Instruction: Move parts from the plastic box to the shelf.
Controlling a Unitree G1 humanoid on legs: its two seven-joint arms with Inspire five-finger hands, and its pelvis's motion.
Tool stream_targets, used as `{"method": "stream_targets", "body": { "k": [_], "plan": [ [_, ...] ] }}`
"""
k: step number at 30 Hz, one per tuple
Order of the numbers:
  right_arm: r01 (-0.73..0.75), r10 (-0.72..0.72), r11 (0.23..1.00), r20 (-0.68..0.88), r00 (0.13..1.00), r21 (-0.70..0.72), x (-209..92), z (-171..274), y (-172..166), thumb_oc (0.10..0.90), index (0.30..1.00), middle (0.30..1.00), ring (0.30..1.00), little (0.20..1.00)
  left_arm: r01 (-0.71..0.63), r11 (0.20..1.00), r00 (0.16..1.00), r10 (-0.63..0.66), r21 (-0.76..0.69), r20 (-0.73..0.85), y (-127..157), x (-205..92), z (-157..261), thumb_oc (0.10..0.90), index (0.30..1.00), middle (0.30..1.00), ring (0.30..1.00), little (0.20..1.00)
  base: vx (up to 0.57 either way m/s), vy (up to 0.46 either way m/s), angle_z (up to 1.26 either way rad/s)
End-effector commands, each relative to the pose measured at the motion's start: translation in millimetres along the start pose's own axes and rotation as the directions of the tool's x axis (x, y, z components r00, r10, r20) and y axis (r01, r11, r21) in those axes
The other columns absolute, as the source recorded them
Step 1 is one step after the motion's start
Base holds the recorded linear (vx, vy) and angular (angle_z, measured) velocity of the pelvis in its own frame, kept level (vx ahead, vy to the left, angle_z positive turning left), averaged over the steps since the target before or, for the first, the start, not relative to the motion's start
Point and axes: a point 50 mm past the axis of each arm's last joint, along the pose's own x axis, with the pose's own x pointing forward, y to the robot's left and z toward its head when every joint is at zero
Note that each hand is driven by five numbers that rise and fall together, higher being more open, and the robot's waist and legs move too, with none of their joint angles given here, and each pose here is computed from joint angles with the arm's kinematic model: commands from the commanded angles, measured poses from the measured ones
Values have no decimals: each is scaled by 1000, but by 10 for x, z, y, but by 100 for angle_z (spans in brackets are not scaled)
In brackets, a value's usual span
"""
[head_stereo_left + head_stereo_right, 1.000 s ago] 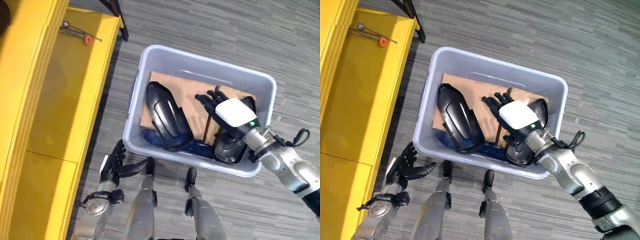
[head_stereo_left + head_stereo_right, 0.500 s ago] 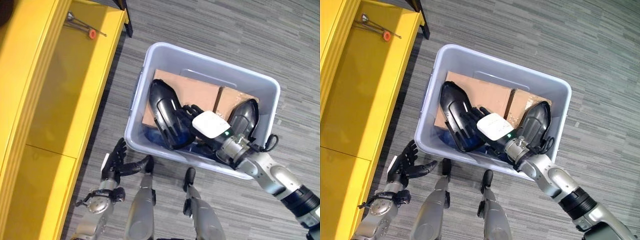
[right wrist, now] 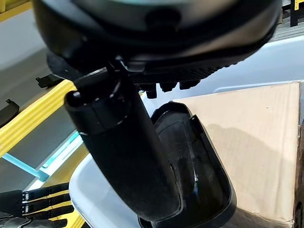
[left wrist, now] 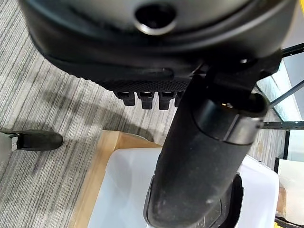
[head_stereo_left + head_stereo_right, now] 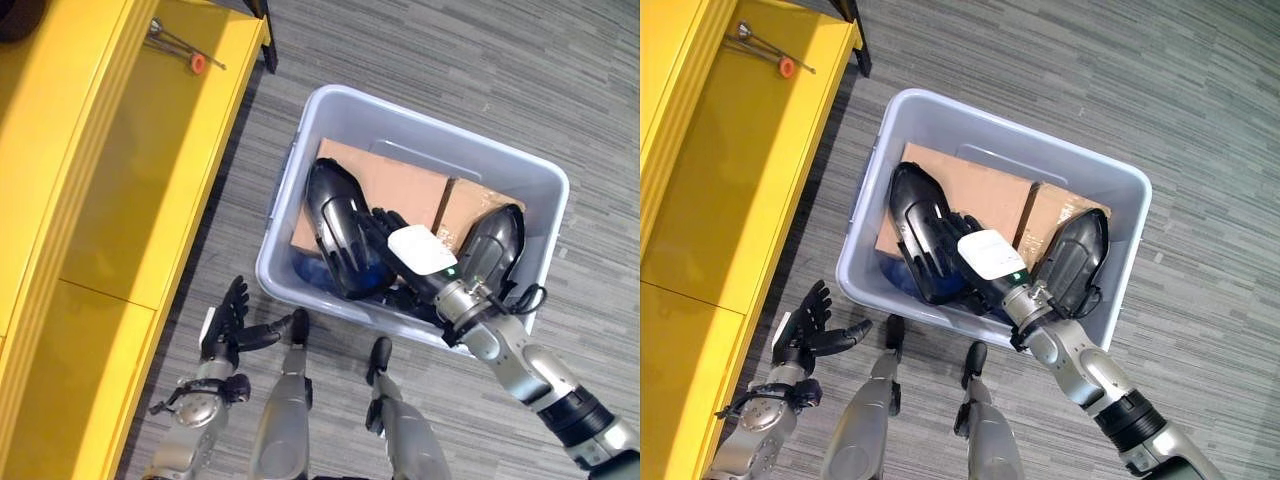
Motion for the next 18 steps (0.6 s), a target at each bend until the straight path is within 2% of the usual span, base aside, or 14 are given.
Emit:
{"method": "stream_targets", "body": {
  "k": [1, 18],
  "plan": [
    [143, -141, 990, 98, 985, -10, 123, 122, -285, 900, 1000, 1000, 1000, 1000, -23, 1000, 993, 23, 3, 114, 17, -58, 171, 900, 1000, 1000, 1000, 1000, -29, 18, 11],
    [27, -10, 993, 135, 991, -119, 270, 143, -157, 900, 1000, 1000, 1000, 1000, -21, 1000, 992, 22, -10, 126, -4, -28, 189, 900, 1000, 1000, 1000, 1000, -4, 2, 1]
  ]
}}
